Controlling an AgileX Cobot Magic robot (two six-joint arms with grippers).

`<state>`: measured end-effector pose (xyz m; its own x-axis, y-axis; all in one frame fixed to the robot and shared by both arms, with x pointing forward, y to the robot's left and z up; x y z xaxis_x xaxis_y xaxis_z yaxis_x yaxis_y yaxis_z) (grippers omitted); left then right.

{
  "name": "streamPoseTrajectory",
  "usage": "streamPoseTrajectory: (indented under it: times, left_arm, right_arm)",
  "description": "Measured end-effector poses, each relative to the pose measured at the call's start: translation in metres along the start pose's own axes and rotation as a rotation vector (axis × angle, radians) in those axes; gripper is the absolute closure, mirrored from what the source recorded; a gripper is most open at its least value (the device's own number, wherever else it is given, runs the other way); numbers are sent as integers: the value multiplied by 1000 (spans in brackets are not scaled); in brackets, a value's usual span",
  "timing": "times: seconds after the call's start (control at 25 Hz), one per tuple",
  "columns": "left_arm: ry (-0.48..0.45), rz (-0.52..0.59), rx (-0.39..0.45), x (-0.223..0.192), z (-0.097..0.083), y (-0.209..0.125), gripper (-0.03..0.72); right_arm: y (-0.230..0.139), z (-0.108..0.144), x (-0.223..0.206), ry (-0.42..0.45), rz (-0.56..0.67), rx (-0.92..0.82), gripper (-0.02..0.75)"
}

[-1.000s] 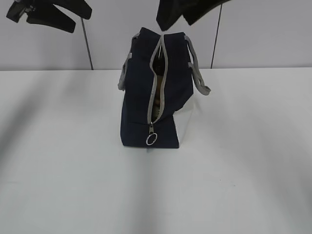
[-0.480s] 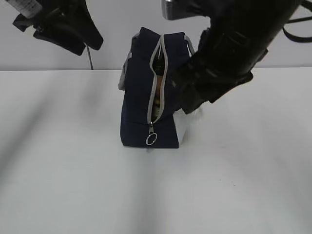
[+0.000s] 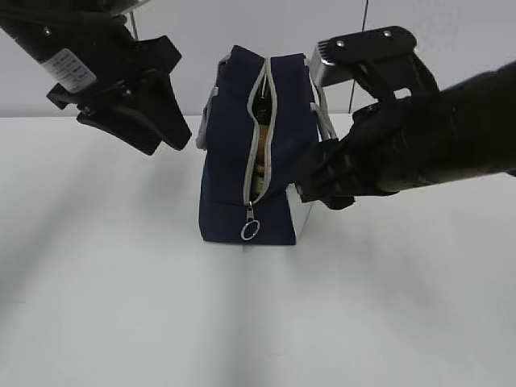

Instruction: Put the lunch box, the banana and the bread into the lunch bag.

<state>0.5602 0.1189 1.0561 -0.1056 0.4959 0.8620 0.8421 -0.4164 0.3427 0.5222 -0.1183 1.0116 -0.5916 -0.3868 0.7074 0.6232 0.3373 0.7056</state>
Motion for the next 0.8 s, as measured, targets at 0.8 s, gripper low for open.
streamPoseTrajectory:
  times: [0.8]
  left_arm:
    - [47,14,-17,-1,7,-2,347]
  right_arm:
    - [-42,-3,-74,10,-448,45,334]
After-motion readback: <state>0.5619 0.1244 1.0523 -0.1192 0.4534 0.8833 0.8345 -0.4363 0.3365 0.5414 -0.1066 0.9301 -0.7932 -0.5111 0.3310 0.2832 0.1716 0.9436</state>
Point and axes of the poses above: a point on each arm's last joint axis where the gripper is mounted, x pointing back along that axis away from the gripper, z along the wrist's bending axis when the last joint is at zero, y = z × x, the point moved 5 cm from there along -x, pointing out along that axis toward the gripper, and after that the axes turned 5 degrees about -x, right-handed, at the moved point
